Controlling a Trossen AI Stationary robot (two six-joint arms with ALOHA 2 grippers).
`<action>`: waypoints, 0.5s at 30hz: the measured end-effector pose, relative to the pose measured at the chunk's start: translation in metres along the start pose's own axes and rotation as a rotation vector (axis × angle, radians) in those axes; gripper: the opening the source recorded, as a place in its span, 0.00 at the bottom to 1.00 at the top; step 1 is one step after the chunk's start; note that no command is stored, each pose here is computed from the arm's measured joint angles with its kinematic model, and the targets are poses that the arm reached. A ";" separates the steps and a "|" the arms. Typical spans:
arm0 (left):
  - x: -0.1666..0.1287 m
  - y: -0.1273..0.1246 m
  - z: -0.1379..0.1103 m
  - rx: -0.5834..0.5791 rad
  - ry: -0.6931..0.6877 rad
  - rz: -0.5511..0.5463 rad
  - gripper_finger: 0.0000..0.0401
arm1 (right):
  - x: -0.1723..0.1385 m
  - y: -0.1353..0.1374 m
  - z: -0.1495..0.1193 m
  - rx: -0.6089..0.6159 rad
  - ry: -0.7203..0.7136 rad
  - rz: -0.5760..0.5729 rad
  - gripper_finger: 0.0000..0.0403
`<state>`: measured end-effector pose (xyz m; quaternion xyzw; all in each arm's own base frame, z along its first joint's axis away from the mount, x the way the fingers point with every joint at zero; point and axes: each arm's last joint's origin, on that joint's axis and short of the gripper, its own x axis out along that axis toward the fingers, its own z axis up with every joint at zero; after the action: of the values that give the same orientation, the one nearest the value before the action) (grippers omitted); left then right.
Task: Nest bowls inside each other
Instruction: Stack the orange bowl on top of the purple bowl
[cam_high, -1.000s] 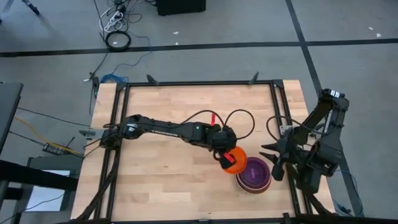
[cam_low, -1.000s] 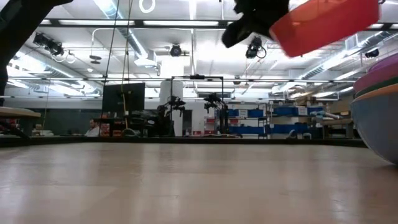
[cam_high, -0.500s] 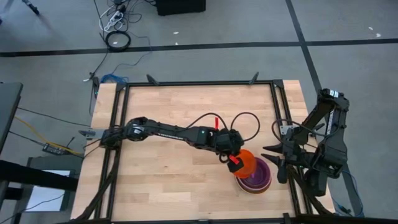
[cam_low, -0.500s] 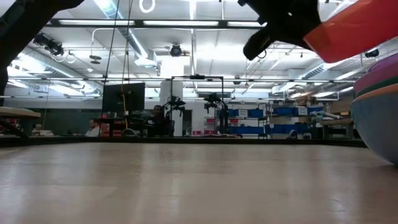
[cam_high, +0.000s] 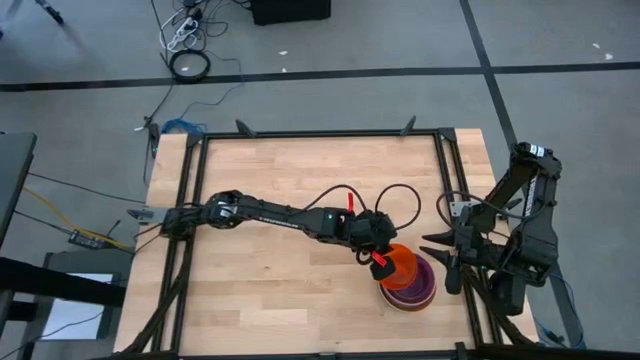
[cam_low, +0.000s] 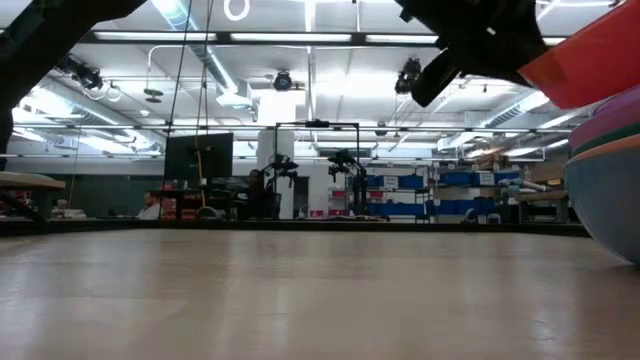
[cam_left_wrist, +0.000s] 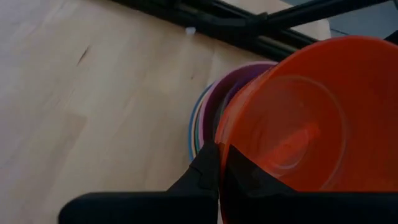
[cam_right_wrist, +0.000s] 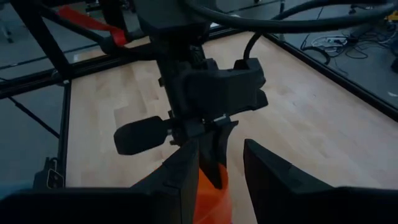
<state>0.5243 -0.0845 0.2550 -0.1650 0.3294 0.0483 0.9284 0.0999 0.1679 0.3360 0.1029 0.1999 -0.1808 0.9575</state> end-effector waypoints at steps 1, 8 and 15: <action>0.001 0.000 0.000 0.000 -0.006 -0.005 0.01 | 0.000 0.000 0.000 0.001 0.000 0.001 0.28; 0.000 -0.004 0.007 0.016 -0.075 -0.055 0.01 | 0.000 0.000 0.000 -0.003 0.000 -0.001 0.28; 0.013 -0.003 0.003 0.017 -0.085 -0.072 0.01 | 0.000 0.000 0.000 -0.002 0.000 -0.001 0.28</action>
<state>0.5366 -0.0864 0.2501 -0.1668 0.2838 0.0190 0.9441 0.0998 0.1677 0.3360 0.1016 0.2003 -0.1811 0.9575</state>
